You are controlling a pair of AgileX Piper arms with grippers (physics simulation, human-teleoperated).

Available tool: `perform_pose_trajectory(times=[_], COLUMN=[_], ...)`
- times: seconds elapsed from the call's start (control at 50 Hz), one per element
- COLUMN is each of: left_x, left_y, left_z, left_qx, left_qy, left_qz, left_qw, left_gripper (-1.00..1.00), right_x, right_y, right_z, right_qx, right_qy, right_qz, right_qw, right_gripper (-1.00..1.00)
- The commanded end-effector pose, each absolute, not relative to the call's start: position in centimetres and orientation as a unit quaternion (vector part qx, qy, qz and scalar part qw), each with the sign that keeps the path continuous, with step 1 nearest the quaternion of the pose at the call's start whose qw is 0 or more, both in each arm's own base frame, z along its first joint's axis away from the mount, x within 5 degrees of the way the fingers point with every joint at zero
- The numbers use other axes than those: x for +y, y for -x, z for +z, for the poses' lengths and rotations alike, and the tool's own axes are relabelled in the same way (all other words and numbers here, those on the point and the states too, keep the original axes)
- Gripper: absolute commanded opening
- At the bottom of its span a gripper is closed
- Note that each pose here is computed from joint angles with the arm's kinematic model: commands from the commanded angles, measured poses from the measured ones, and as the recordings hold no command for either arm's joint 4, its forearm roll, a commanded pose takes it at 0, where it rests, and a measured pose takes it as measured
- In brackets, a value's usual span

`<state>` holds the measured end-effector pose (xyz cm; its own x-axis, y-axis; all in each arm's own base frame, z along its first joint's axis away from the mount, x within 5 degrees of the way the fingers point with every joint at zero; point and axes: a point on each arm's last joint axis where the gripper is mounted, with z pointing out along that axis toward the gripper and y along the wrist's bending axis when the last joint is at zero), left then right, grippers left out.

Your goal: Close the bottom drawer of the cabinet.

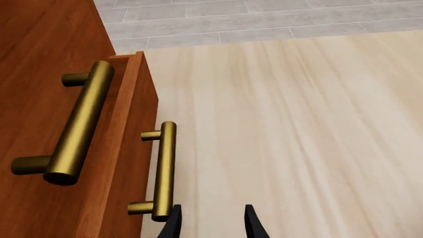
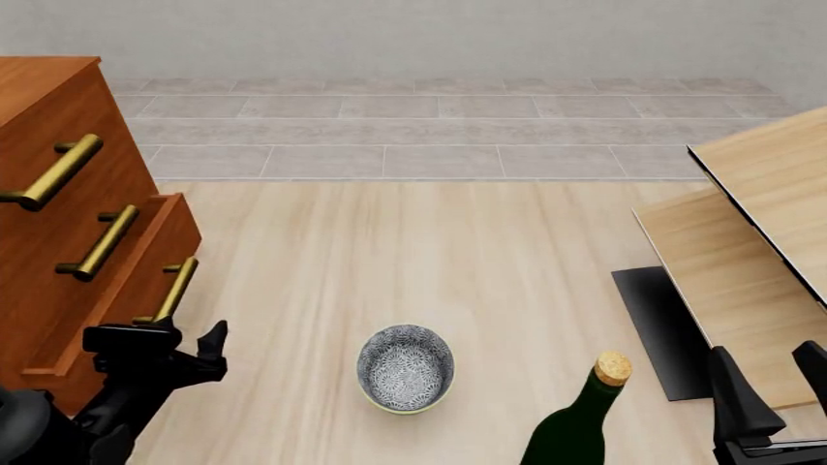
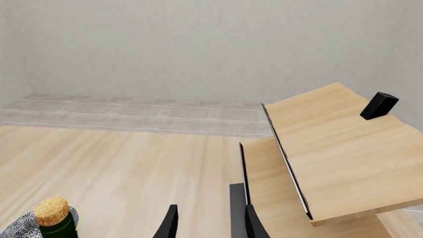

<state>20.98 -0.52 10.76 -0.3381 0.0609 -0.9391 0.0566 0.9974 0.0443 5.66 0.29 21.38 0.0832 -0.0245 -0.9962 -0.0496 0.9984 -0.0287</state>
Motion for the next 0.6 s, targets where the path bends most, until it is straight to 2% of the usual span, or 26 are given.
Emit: perform_pose_trajectory(times=[0.02,0.6], left_x=[0.8,2.2], left_y=[-21.1,-21.3], left_z=[10.3,10.1], left_qx=[0.824,0.825], left_qy=[-0.01,0.011], left_qz=[0.028,0.051], left_qw=[0.566,0.563], left_gripper=[1.0,1.0], right_x=[0.3,0.3], right_y=[-5.6,-5.6], right_z=[21.4,21.4], right_qx=[0.677,0.676], right_qy=[0.028,0.03], right_qz=[0.008,0.007], right_qw=[0.736,0.736], right_gripper=[1.0,1.0])
